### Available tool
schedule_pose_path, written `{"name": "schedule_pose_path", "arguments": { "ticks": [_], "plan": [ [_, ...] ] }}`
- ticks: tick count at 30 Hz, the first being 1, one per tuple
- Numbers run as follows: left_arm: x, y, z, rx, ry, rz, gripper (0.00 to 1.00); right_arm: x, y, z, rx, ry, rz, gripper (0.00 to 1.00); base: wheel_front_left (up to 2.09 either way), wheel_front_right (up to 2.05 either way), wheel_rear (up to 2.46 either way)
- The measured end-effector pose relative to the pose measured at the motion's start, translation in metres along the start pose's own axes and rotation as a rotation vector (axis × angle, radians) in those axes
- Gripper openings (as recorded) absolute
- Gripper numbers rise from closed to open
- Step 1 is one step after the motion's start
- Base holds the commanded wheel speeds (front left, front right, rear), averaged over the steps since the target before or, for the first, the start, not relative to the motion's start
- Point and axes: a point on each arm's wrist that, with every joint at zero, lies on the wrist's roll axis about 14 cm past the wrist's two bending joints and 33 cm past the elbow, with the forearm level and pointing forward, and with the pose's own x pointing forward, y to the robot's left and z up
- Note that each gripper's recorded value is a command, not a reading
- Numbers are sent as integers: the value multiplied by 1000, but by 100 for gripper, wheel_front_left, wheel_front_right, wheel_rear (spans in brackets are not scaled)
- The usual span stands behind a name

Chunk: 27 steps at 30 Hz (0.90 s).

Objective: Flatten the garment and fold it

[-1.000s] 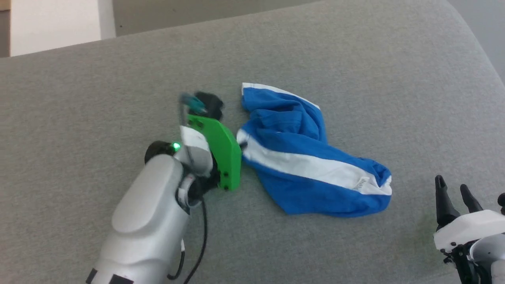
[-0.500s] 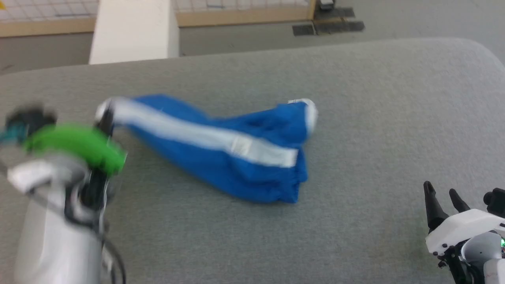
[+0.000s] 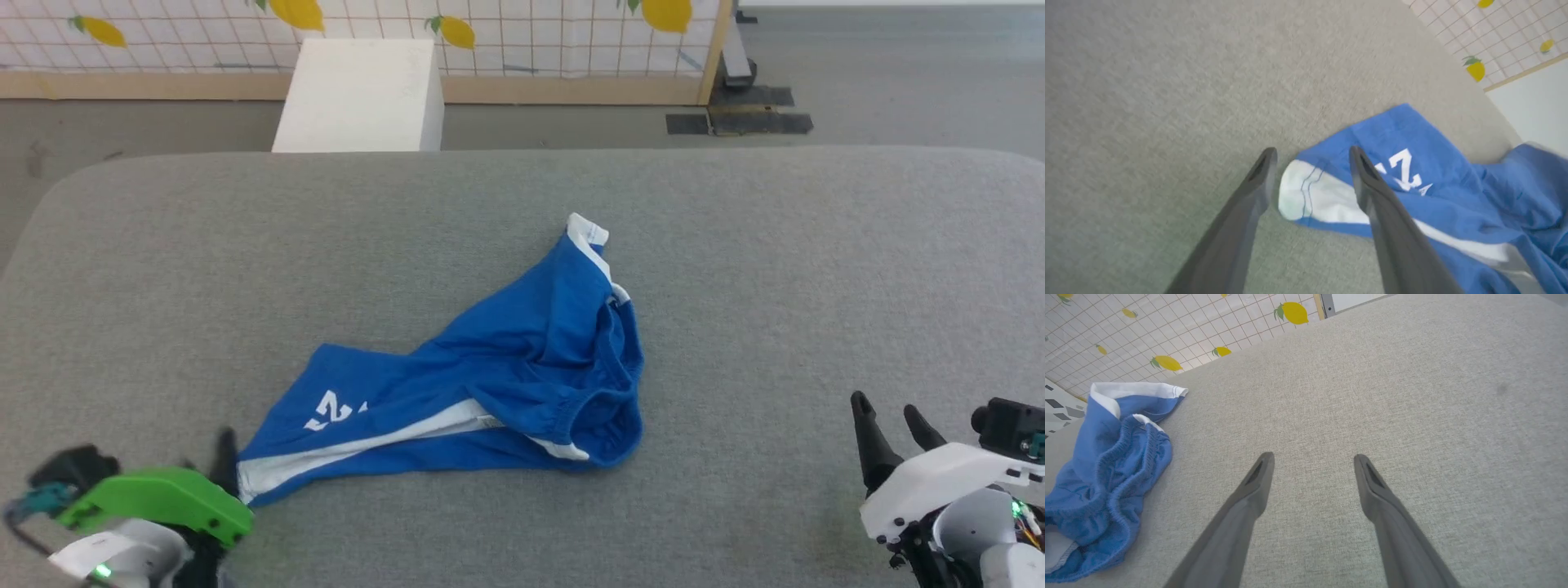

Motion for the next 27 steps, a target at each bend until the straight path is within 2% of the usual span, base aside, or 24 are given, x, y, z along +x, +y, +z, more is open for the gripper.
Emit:
{"name": "schedule_pose_path", "arguments": {
  "ticks": [3, 6, 9, 14, 19, 22, 27],
  "plan": [
    [-10, -12, 51, 132, -257, -72, 100, 0, 16, 4, -31, -3, 46, 100, 0, 0, 0],
    [-23, -27, 76, 282, -451, -139, 100, -2, 46, 3, -76, 19, 132, 100, 0, 0, 0],
    [-31, -31, 65, 379, -485, -164, 100, -9, 89, -9, -132, 82, 255, 100, 0, 0, 0],
    [-35, -30, 46, 412, -467, -165, 100, -30, 164, -37, -207, 213, 485, 100, 0, 0, 0],
    [-36, -33, 40, 400, -464, -167, 100, -47, 211, -68, -291, 340, 640, 100, 0, 0, 0],
    [-35, -31, 40, 395, -465, -162, 100, -44, 224, -75, -347, 358, 680, 100, 0, 0, 0],
    [-36, -27, 38, 394, -462, -154, 100, -30, 228, -86, -434, 377, 685, 100, 0, 0, 0]
  ]
}}
